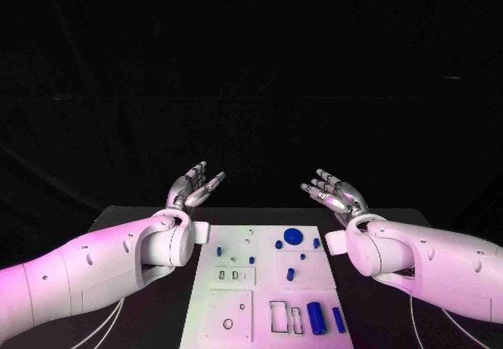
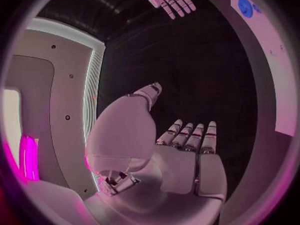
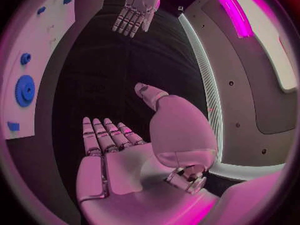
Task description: Assemble the parts on the task board
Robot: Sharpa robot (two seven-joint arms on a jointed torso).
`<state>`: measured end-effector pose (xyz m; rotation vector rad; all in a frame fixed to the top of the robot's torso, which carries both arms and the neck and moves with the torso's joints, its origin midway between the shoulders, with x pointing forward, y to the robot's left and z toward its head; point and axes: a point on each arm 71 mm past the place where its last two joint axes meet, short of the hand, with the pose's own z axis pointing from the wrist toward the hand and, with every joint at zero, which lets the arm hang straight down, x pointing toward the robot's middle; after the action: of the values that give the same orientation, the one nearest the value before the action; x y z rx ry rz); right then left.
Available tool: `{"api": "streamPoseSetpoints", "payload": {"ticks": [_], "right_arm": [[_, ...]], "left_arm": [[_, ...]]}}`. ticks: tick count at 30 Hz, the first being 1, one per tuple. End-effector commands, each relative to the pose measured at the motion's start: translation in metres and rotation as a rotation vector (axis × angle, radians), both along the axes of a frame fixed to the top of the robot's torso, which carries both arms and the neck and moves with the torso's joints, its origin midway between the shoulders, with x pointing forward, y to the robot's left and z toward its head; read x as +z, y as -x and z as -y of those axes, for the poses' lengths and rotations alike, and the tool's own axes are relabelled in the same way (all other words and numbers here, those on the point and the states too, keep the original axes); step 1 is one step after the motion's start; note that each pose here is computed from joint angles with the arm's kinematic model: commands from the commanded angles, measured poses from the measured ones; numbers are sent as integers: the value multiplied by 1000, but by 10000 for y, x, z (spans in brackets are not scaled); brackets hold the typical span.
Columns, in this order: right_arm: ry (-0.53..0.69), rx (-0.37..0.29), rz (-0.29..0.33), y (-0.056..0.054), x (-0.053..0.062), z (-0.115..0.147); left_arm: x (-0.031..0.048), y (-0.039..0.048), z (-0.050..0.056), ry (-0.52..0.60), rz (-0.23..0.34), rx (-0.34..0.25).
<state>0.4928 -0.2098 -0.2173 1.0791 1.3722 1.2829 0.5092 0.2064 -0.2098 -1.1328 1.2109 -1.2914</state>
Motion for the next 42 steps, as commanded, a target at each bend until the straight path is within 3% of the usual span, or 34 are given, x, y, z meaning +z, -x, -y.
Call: {"api": "streamPoseSetpoints", "payload": {"ticks": [1, 7, 8, 9, 18, 22, 28, 33, 42], "right_arm": [[-11, 169, -21, -12, 12, -86], [-1, 202, -25, -40, 25, -72], [200, 205, 120, -111, 86, 14], [245, 212, 151, -125, 102, 24], [596, 345, 306, -196, 287, -20], [726, 395, 340, -200, 347, -68], [936, 458, 330, -211, 373, -111], [1089, 450, 352, -204, 420, -143], [1249, 429, 410, -130, 463, -236]], "left_arm": [[41, -4, 66, 26, 41, -85], [41, -4, 66, 26, 41, -85], [43, 0, -15, 37, 29, -109], [46, 6, -29, 39, 28, -117], [137, 104, -82, 48, 55, -252], [205, 166, -90, 50, 65, -291], [313, 262, -63, 62, 78, -330], [434, 348, -27, 74, 94, -360], [625, 477, 59, 97, 123, -408]]}}
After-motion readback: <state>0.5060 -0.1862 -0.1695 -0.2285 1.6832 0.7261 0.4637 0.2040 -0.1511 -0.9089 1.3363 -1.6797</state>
